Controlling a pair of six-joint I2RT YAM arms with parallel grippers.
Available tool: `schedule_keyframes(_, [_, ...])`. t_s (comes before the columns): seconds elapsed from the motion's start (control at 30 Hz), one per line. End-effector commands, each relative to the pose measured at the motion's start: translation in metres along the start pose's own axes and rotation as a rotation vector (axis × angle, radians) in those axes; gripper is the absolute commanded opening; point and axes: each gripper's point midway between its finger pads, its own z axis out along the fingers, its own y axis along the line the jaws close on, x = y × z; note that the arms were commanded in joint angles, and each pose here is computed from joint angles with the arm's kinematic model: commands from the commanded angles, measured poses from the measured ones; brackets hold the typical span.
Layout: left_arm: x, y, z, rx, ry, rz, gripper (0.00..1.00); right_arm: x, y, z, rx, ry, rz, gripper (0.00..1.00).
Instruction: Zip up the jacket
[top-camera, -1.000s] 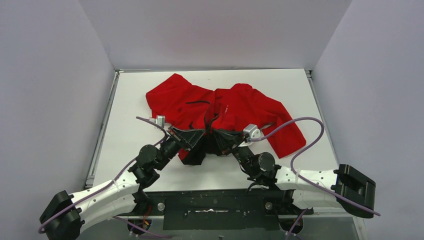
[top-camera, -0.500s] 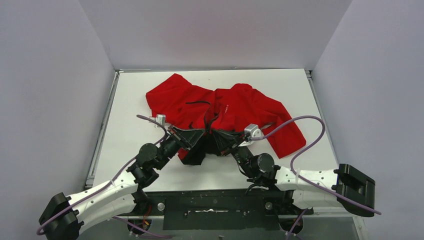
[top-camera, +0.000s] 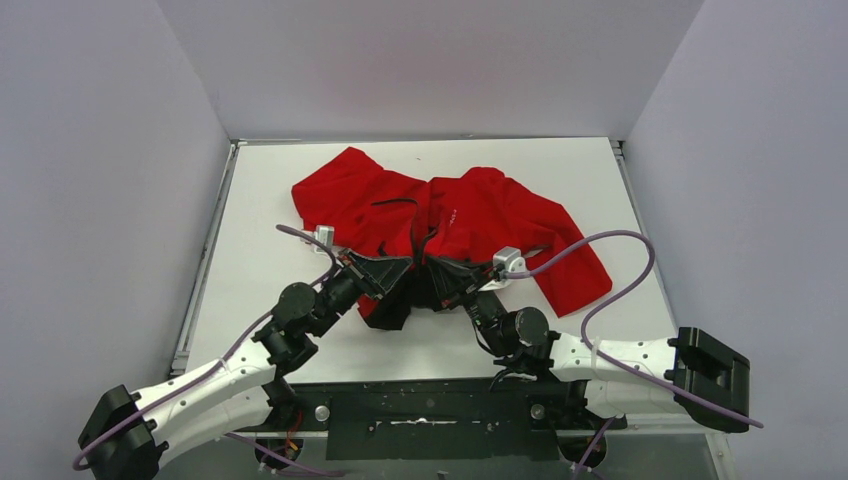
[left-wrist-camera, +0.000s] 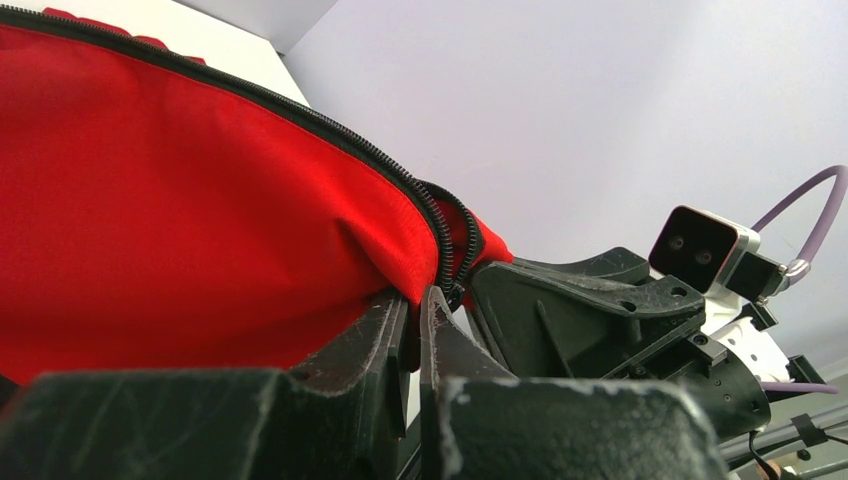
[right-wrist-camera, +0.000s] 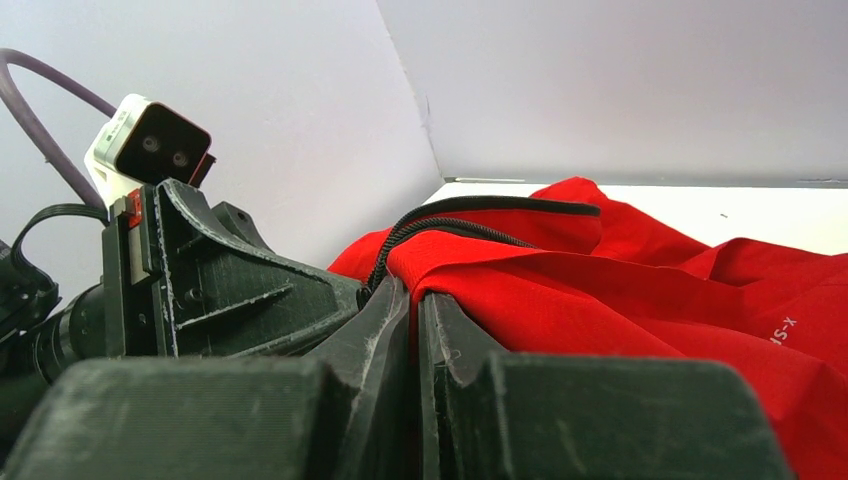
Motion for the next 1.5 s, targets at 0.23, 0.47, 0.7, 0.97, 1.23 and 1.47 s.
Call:
schedule_keyframes(0.23, [0.01,0.004,0.004,-0.014,0.058,0.025,0.0,-0.119,0.004,0.013,0.071,-0.365,0.211,0.0])
schedule_keyframes(0.47, [0.003,0.0,0.002,-0.014,0.033,0.016,0.0,-0.108,0.005,0.008,0.043,-0.327,0.203,0.0])
schedule_keyframes(0.7, [-0.008,-0.007,0.003,-0.039,0.018,0.011,0.0,-0.074,0.012,-0.004,-0.049,-0.231,0.185,0.0])
schedule_keyframes(0.97, [-0.011,-0.012,0.007,-0.054,0.031,0.022,0.0,-0.055,0.012,-0.013,-0.081,-0.198,0.207,0.0])
schedule_keyframes(1.23, [-0.01,-0.007,0.01,-0.114,0.066,0.058,0.0,-0.06,0.002,-0.008,-0.011,-0.22,0.228,0.0])
schedule_keyframes(1.47, [-0.003,0.007,0.01,-0.185,0.11,0.081,0.0,-0.077,0.002,0.004,0.037,-0.251,0.211,0.0])
